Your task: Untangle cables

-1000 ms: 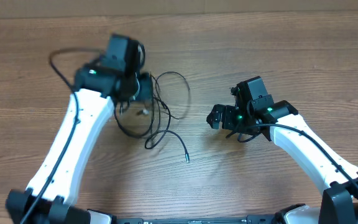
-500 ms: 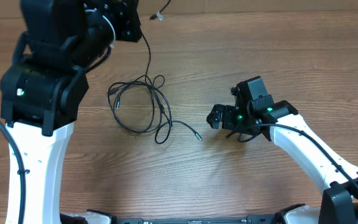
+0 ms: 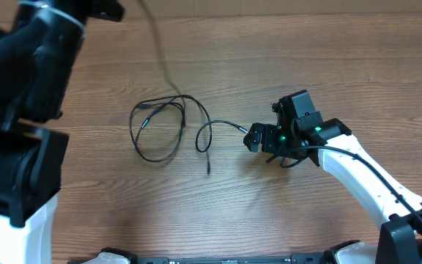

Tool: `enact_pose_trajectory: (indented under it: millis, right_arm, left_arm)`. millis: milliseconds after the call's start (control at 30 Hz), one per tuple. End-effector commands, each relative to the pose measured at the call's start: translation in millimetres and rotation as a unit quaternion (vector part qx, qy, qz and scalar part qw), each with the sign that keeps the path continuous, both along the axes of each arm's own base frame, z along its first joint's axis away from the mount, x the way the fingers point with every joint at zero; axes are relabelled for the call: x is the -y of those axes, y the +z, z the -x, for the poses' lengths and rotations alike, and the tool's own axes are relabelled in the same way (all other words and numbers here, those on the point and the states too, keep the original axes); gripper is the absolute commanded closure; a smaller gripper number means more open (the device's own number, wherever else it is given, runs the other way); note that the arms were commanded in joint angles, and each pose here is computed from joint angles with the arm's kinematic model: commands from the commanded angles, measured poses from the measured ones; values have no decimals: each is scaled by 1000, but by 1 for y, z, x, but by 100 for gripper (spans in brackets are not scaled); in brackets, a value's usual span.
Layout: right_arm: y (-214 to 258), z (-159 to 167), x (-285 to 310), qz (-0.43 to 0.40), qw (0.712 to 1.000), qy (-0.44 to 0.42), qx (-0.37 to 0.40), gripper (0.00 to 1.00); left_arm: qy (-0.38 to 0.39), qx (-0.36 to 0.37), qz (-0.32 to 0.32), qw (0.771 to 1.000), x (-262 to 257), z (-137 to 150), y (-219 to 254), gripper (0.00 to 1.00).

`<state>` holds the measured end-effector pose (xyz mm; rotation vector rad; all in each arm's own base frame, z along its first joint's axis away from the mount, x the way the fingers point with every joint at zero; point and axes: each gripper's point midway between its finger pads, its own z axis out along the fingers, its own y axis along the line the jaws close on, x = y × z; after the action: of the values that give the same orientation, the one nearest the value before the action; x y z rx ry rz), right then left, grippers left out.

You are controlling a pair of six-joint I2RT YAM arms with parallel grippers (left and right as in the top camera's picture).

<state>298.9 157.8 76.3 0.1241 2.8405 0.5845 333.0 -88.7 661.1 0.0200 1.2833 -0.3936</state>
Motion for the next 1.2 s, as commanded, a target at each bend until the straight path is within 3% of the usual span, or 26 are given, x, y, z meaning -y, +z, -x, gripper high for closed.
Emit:
enact_pose_trajectory:
  millis: [0, 200, 367, 400, 633, 800, 900, 1167]
  right_arm:
    - [-1, -2, 2, 4, 1000, -4, 3, 0]
    - [-1, -2, 2, 4, 1000, -4, 3, 0]
    - [-1, -2, 2, 4, 1000, -4, 3, 0]
    - [-1, -2, 2, 4, 1000, -4, 3, 0]
    - [-1, -2, 2, 4, 1000, -4, 3, 0]
    - [-1, -2, 2, 4, 1000, -4, 3, 0]
    - [-1, -2, 2, 4, 1000, -4, 3, 0]
    - [-1, -2, 2, 4, 1000, -4, 3, 0]
  left_arm:
    - [134, -45, -19, 990, -40, -19, -23, 96]
    - [175, -197, -81, 961, -48, -44, -106, 96]
    - [183, -349, -148, 907, -50, -53, -195, 96]
    - [209, -381, -160, 886, -59, -55, -214, 96]
    - [297, -462, -202, 811, -96, -90, -278, 96]
    - [335, -564, -178, 733, -150, -110, -357, 96]
    - [334, -612, -156, 699, -181, -113, -395, 96]
    - [316, -701, -28, 639, -271, -91, -464, 96]
